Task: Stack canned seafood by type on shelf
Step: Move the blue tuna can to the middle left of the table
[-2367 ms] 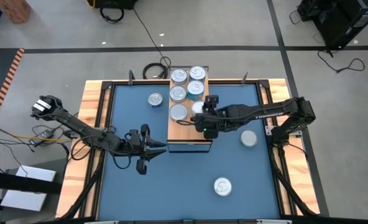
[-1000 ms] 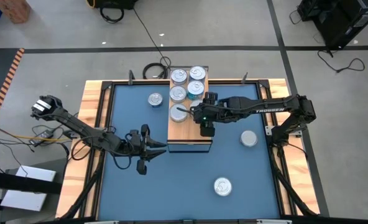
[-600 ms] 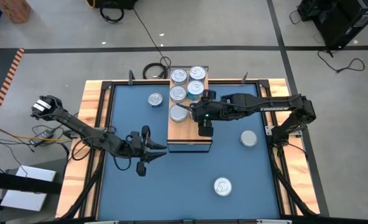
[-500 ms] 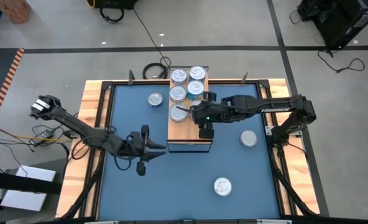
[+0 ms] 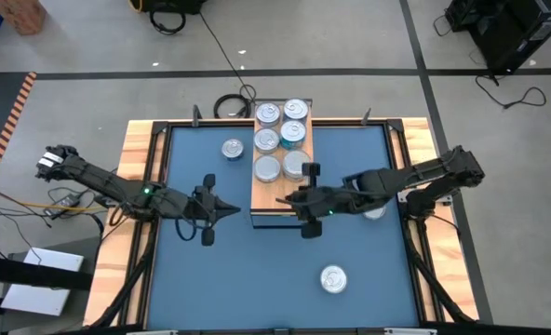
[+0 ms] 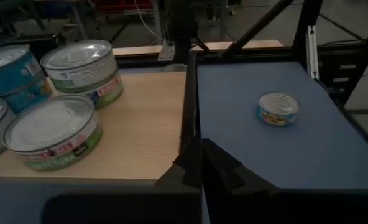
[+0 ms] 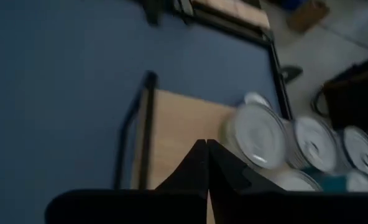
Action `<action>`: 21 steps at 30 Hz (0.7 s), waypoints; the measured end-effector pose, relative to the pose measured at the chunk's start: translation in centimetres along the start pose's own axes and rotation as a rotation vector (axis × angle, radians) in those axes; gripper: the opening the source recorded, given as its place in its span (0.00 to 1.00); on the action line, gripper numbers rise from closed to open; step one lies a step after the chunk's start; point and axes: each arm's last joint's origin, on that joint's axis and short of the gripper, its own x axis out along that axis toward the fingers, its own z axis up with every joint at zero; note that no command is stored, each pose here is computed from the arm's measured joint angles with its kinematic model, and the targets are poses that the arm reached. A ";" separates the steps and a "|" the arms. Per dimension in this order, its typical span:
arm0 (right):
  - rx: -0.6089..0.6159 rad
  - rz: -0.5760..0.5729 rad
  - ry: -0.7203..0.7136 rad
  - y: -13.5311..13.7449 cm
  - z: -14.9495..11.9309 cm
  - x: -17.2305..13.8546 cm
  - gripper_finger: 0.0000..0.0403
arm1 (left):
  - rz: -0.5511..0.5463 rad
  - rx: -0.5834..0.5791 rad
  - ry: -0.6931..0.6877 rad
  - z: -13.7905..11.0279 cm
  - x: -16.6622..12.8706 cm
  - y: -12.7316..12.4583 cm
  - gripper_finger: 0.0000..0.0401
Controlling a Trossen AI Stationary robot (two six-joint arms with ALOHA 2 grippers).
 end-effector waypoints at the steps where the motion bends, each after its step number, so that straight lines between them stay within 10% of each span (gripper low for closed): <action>1: 0.009 0.005 -0.028 0.3 -0.1 -0.1 0.01 | 0.005 0.006 0.003 0.0 0.1 0.2 0.01; 21: 0.142 0.105 -0.363 1.9 -5.0 -4.4 0.00 | 0.085 0.140 0.305 -2.8 0.8 4.8 0.00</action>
